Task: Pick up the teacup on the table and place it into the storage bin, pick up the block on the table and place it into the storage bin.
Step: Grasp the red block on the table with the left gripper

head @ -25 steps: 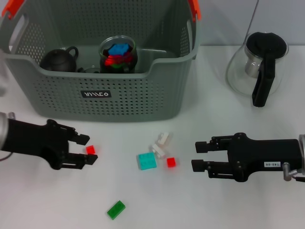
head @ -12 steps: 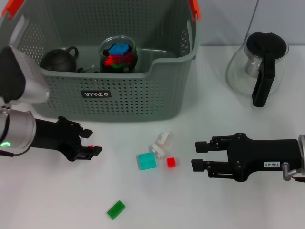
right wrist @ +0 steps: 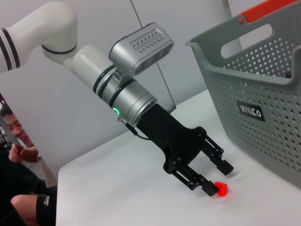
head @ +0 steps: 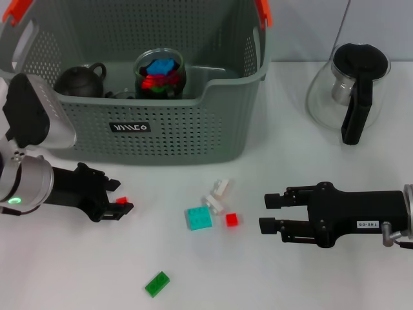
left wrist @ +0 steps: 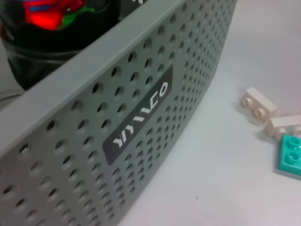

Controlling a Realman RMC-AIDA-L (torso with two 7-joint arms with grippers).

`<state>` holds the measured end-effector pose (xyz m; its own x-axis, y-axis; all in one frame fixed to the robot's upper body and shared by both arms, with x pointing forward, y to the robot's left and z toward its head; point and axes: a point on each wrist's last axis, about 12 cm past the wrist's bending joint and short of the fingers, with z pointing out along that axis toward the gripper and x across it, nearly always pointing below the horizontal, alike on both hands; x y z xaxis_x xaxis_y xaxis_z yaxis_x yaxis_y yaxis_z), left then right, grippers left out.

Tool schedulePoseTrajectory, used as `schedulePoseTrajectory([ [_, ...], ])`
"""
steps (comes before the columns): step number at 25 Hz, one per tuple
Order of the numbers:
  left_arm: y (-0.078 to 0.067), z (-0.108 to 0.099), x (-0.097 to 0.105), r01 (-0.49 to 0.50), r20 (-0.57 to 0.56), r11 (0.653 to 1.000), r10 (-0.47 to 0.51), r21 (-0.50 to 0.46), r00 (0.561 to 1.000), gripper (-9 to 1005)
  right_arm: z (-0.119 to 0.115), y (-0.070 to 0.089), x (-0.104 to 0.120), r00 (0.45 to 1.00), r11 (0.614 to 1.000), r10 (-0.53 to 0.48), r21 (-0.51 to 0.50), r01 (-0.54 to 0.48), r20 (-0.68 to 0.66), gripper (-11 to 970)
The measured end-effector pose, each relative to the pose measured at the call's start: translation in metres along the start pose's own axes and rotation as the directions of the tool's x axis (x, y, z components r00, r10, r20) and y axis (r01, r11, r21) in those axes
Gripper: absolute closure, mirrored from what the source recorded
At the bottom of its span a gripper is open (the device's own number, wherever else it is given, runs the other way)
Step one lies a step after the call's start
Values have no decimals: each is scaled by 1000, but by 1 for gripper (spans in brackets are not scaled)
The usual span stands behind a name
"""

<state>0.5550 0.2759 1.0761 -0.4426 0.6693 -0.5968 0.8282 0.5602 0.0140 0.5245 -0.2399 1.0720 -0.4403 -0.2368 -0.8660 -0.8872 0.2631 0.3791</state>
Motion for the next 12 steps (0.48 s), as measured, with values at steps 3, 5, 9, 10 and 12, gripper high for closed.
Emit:
schedulePoseTrajectory([
  [3, 0, 0, 0, 0, -1, 1000, 0, -1, 1000, 504, 0, 0, 0, 1000, 1000, 1, 0, -1, 0, 381],
  [5, 0, 1, 0, 0, -1, 1000, 0, -1, 1000, 509, 0, 0, 0, 1000, 1000, 1, 0, -1, -1, 381],
  [9, -1, 1, 0, -3, -2, 1000, 3, 0, 1000, 519, -1, 0, 0, 1000, 1000, 0, 0, 0, -1, 381],
  [10, -2, 2, -1, -7, -5, 1000, 7, 3, 1000, 522, -1, 0, 0, 1000, 1000, 0, 0, 0, -1, 381],
  [12, -2, 3, -1, -14, -9, 1000, 14, 5, 1000, 604, -1, 0, 0, 1000, 1000, -1, -1, 1, -2, 381],
])
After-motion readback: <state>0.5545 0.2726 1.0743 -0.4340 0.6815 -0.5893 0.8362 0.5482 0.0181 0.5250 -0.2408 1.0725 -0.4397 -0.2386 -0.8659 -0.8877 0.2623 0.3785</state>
